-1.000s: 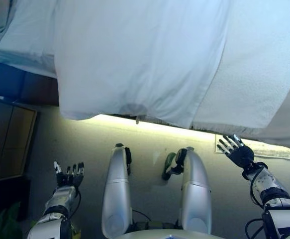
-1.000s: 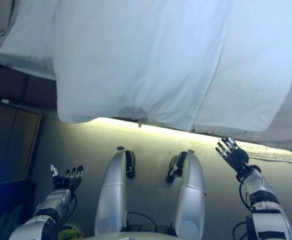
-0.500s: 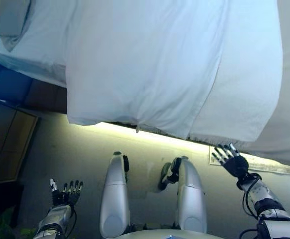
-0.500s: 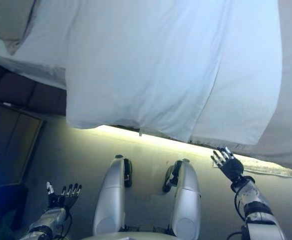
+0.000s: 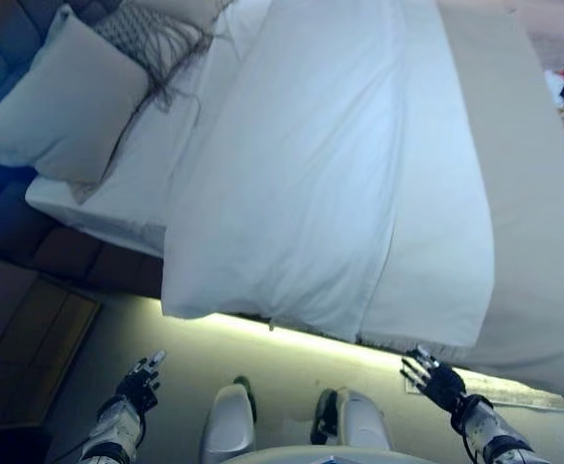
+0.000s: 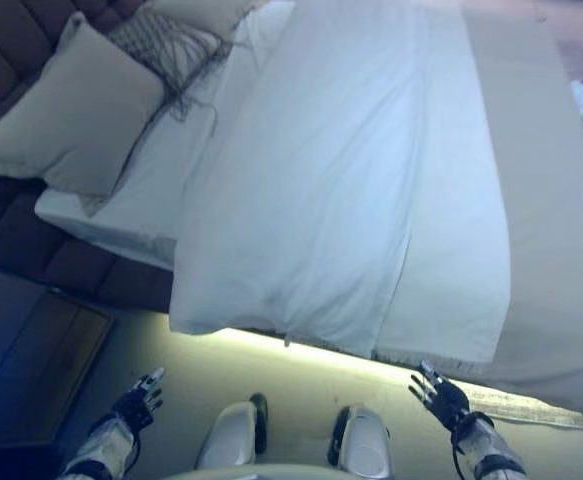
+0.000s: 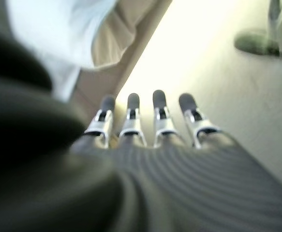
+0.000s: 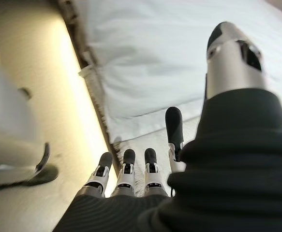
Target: Make the bed neatly
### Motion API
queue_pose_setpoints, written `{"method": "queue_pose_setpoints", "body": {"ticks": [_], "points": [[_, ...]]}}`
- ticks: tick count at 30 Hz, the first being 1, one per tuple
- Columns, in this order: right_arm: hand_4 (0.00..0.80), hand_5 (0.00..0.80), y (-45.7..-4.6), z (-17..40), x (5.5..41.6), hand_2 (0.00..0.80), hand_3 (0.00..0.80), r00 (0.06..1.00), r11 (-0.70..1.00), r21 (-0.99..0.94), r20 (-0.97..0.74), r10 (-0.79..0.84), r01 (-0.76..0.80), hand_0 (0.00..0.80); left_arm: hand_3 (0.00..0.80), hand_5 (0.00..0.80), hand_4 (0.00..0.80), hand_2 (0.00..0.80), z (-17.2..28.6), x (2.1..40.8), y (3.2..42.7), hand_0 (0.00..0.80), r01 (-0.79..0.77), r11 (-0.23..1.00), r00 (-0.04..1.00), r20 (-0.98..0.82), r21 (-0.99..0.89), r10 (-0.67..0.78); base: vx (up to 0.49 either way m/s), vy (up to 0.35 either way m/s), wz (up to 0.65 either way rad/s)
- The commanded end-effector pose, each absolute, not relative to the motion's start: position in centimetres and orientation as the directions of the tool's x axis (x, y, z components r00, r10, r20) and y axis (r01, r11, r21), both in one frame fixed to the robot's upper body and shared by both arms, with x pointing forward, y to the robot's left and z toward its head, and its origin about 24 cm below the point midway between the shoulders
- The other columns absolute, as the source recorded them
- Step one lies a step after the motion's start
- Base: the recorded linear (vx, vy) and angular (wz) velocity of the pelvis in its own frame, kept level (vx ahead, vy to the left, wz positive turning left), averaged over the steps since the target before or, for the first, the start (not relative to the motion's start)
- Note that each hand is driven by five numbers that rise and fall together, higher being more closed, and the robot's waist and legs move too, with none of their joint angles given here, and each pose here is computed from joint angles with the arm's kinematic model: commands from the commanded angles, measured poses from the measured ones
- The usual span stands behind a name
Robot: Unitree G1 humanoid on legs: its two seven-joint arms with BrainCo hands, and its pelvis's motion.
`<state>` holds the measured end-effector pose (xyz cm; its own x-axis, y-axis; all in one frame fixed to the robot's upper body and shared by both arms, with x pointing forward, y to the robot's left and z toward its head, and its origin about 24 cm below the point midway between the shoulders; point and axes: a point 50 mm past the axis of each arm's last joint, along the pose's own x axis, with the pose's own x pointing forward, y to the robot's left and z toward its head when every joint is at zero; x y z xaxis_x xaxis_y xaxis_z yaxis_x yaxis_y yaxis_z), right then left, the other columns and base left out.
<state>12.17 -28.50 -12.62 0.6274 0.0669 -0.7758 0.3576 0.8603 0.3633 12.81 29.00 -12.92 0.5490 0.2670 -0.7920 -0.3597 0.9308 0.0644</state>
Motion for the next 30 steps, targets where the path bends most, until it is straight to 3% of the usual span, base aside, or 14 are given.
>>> {"method": "queue_pose_setpoints", "body": {"ticks": [1,4,8,12,15,19,24,30], "points": [[0.0,0.0,-27.6,-13.2,12.2,0.0,0.0,0.59,0.904,0.309,-0.803,0.083,0.294,0.0,0.0,0.0,0.0,0.0,-13.0,12.1,29.9,0.0,-0.195,0.946,0.485,-0.812,0.261,0.324,0.105,-0.106,-0.06],[0.0,0.0,-25.7,-14.5,10.5,0.0,0.0,0.52,0.9,0.314,-0.846,0.12,0.303,0.0,0.0,0.0,0.0,0.0,-14.1,11.1,28.4,0.0,-0.04,0.955,0.409,-0.867,0.294,0.284,0.088,-0.083,-0.07],[0.0,0.0,-24.0,-15.7,8.4,0.0,0.0,0.444,0.853,0.322,-0.888,0.121,0.41,0.0,0.0,0.0,0.0,0.0,-15.3,10.6,25.8,0.0,0.042,0.97,0.354,-0.912,0.238,0.208,0.078,-0.044,-0.18],[0.0,0.0,-22.6,-16.8,6.2,0.0,0.0,0.342,0.765,0.254,-0.939,0.046,0.592,0.0,0.0,0.0,0.0,0.0,-16.3,9.4,23.1,0.0,-0.07,0.983,0.287,-0.94,0.169,0.183,0.052,-0.04,-0.09],[0.0,0.0,-21.8,-17.3,4.7,0.0,0.0,0.252,0.743,0.173,-0.968,0.006,0.646,0.0,0.0,0.0,0.0,0.0,-16.9,8.4,21.6,0.0,-0.084,0.987,0.254,-0.955,0.139,0.156,0.059,-0.043,-0.11],[0.0,0.0,-20.8,-17.4,5.1,0.0,0.0,0.272,0.771,0.21,-0.961,0.05,0.601,0.0,0.0,0.0,0.0,0.0,-17.1,8.1,20.7,0.0,-0.024,0.991,0.244,-0.96,0.135,0.137,0.066,-0.04,-0.06],[0.0,0.0,-20.6,-17.2,6.3,0.0,0.0,0.31,0.797,0.237,-0.949,0.066,0.555,0.0,0.0,0.0,0.0,0.0,-16.9,8.8,21.2,0.0,-0.079,0.99,0.275,-0.952,0.119,0.136,0.042,-0.027,0.0],[0.0,0.0,-21.8,-16.7,7.5,0.0,0.0,0.337,0.829,0.24,-0.939,0.067,0.505,0.0,0.0,0.0,0.0,0.0,-15.5,11.9,23.2,0.0,-0.297,0.955,0.451,-0.88,0.012,0.152,0.047,0.03,0.0]]}}
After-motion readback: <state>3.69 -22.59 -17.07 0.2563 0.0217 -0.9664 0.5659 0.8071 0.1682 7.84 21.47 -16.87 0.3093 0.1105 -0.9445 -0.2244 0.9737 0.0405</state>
